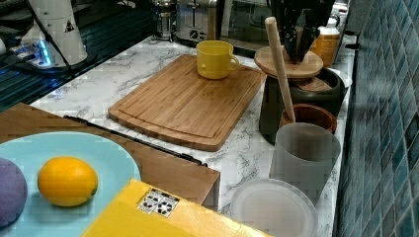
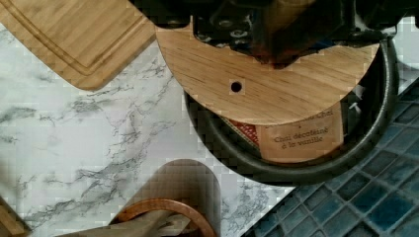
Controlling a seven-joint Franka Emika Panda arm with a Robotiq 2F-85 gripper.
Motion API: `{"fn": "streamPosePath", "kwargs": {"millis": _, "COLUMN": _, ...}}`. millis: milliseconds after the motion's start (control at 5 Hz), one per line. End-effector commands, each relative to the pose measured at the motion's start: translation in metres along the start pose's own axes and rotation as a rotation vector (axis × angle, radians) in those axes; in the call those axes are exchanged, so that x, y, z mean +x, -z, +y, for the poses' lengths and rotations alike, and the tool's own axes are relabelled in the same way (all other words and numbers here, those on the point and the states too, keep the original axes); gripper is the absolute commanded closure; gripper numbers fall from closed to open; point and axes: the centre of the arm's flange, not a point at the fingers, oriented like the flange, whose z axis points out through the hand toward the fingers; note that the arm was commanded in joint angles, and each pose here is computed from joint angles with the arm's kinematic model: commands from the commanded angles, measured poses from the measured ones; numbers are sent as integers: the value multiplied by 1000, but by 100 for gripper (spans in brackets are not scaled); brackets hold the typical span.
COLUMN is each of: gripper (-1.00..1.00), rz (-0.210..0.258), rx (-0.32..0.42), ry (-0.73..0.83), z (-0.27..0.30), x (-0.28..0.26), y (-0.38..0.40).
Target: Put the lid on the tea container.
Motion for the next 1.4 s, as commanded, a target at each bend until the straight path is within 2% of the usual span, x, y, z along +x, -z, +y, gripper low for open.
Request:
{"fn": "streamPosePath", "kwargs": {"millis": 200, "gripper": 100, "rz": 294, "rx": 258, "ry": -75, "z": -13, "x": 34, "y": 177}}
{"fn": "streamPosePath", "kwargs": {"millis": 400, "gripper": 100, "rz": 328, "rx": 289, "ry": -126, "z": 0, "x": 39, "y": 186}}
{"fn": "streamPosePath", "kwargs": {"millis": 800, "gripper": 100, "rz": 344, "rx": 287, "ry": -130, "z": 1, "x": 42, "y": 186}}
{"fn": "streamPosePath", "kwargs": {"millis": 1200, "gripper": 100, "rz": 289, "rx": 287, "ry": -95, "z": 1, "x": 35, "y": 191}}
{"fn": "streamPosePath", "kwargs": {"millis": 1400, "gripper": 100, "rz": 289, "rx": 286, "ry": -95, "z": 1, "x": 35, "y": 191}}
